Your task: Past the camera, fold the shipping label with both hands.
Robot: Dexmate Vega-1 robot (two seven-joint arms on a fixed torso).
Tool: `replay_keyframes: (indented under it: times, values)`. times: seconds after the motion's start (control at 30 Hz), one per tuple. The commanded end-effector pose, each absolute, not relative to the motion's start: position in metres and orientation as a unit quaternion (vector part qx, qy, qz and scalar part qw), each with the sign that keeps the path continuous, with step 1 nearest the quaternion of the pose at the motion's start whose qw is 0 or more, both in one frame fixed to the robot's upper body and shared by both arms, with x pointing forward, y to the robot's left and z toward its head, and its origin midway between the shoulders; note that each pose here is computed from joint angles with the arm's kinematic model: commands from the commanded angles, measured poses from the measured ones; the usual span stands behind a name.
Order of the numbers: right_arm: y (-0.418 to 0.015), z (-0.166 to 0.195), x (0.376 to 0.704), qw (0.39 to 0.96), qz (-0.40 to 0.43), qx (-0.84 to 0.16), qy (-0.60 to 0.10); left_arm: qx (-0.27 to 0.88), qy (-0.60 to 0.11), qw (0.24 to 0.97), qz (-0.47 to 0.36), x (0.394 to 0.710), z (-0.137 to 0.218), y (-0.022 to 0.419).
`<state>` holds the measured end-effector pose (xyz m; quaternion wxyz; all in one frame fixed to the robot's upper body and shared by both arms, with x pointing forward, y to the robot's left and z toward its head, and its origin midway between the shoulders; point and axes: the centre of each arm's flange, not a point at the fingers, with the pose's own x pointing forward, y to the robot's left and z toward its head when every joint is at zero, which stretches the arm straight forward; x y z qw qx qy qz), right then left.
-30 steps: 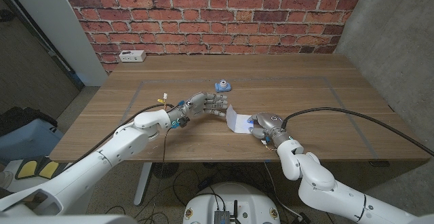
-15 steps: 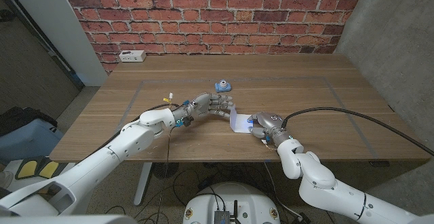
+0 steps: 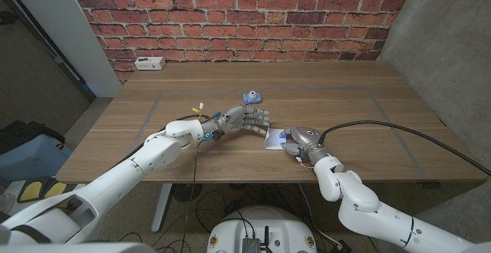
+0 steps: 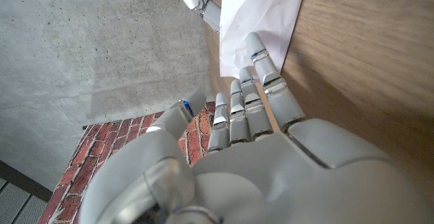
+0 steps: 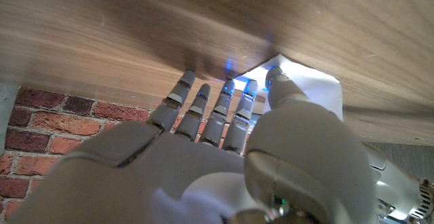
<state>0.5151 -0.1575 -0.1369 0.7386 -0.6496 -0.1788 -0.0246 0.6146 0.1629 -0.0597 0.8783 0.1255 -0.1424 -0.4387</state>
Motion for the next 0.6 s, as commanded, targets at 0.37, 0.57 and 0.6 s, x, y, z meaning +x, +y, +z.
replay_keyframes:
  times: [0.37,0.57,0.6]
  values:
    - [-0.160,-0.135,0.517,0.740,-0.026,-0.647,-0.181,0.158,-0.121,0.862,-0.466,0.613,-0.062,0.140]
    - [-0.159,-0.137,0.518,0.742,-0.025,-0.645,-0.181,0.160,-0.124,0.853,-0.481,0.611,-0.063,0.130]
    - [-0.160,-0.137,0.517,0.743,-0.026,-0.644,-0.181,0.164,-0.122,0.852,-0.482,0.610,-0.062,0.129]
